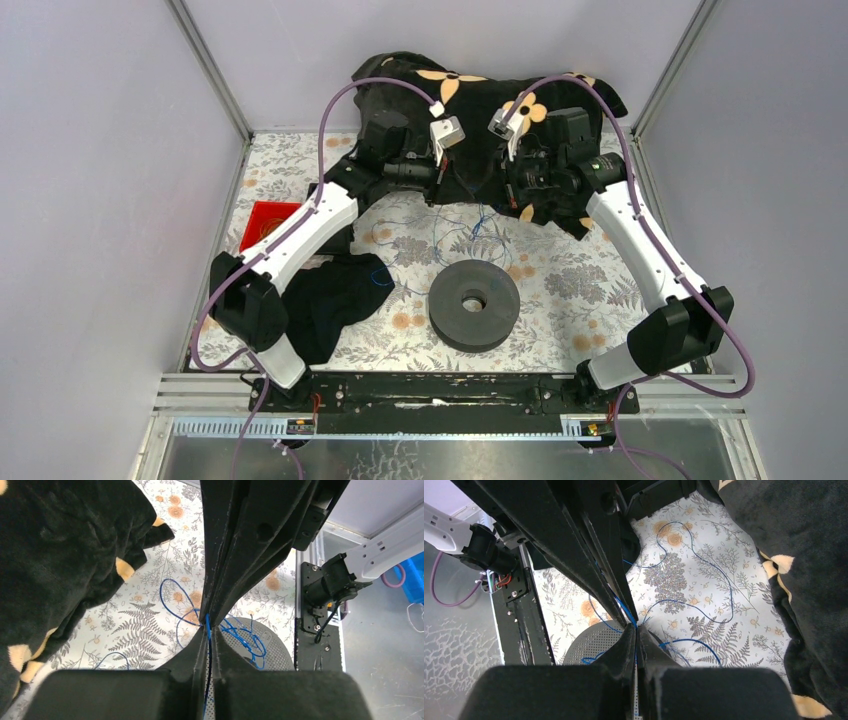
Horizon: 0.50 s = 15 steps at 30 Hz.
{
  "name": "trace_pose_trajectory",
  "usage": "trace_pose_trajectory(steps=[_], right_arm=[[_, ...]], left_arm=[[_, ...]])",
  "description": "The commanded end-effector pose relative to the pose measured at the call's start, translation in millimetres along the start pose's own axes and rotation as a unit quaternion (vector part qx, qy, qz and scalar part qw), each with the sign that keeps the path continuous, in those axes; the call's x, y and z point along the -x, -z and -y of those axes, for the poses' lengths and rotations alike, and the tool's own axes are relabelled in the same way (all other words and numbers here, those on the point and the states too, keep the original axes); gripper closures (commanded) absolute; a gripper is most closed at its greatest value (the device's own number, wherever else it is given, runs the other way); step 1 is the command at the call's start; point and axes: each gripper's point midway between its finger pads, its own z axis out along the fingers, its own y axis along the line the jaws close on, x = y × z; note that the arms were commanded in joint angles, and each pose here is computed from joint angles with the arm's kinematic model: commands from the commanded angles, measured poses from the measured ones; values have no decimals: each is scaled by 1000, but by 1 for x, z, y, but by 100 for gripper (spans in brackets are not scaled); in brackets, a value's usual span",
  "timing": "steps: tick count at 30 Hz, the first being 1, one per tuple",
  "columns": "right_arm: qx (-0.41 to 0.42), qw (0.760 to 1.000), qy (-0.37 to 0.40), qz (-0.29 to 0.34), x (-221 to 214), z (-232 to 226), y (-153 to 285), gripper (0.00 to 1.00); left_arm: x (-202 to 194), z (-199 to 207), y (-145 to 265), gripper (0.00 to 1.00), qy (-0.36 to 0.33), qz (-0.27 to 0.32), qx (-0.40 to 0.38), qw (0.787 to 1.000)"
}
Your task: Wrap the cables
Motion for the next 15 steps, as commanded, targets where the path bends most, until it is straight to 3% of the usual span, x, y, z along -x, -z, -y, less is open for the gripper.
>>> trace_pose_trajectory(steps=[1,5,9,15], right_arm=[[-9,1000,21,1,3,0,3,100],[-55,998,13,-16,-4,15,5,100],[-74,997,8,-28,-12,20,8,91],[-65,997,11,-37,-20,10,15,40]], left_arm=[[1,8,4,100,-31,0,-13,999],[2,11,16,100,-46,-6,-9,999],[10,13,33,100,-61,7,-4,998],[19,13,50,100,-75,19,6,997]])
